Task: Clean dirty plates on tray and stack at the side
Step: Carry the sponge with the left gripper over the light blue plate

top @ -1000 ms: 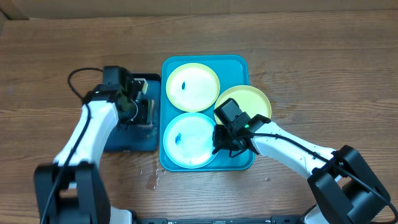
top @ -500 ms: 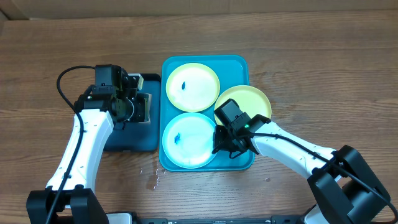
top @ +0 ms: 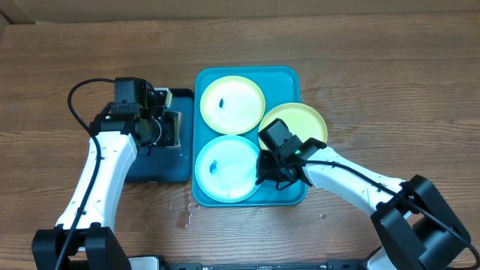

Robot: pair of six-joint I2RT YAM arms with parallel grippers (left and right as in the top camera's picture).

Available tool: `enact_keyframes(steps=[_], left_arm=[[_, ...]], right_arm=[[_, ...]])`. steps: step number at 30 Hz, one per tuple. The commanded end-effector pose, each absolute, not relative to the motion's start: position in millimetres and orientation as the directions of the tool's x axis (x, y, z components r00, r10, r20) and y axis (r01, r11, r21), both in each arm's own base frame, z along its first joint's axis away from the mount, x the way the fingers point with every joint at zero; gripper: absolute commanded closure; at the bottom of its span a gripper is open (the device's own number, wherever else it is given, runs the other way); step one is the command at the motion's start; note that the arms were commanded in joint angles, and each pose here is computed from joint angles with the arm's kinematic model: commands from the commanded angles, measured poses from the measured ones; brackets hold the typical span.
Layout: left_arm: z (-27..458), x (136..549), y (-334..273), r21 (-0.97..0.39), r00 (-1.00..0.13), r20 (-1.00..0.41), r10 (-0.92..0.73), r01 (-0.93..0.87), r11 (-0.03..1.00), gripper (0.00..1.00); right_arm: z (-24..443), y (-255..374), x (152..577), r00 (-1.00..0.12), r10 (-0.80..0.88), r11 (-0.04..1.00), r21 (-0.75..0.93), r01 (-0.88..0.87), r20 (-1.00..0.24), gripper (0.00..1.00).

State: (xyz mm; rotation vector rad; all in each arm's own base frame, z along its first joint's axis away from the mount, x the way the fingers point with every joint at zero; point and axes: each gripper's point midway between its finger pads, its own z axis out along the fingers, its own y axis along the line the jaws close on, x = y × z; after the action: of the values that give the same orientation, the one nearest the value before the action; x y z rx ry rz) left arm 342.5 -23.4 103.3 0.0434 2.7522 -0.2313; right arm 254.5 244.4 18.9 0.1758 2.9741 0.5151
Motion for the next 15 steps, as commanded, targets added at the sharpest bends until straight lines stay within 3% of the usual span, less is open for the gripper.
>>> enact_keyframes(steps=[1, 8, 12, 15], left_arm=[[109, 348, -24, -0.154, -0.922, -0.387, -0.019, 0.044, 0.987, 0.96], [109, 346, -23, -0.175, -0.925, -0.371, -0.081, -0.016, 0.985, 0.96], [108, 349, -2, -0.080, -0.913, -0.386, -0.134, -0.111, 0.991, 0.96], [108, 349, 5, -0.051, -0.909, -0.389, -0.149, -0.140, 0.989, 0.96]], right_arm=[[17, 242, 255, -0.985, 0.140, 0.939, 0.329, 0.098, -0.105, 0.96], [17, 242, 255, -0.985, 0.140, 0.939, 0.329, 0.099, -0.105, 0.96], [17, 242, 255, -0.985, 0.140, 0.939, 0.329, 0.098, -0.105, 0.96], [17, 242, 255, -0.985, 0.140, 0.939, 0.329, 0.098, -0.104, 0.79]])
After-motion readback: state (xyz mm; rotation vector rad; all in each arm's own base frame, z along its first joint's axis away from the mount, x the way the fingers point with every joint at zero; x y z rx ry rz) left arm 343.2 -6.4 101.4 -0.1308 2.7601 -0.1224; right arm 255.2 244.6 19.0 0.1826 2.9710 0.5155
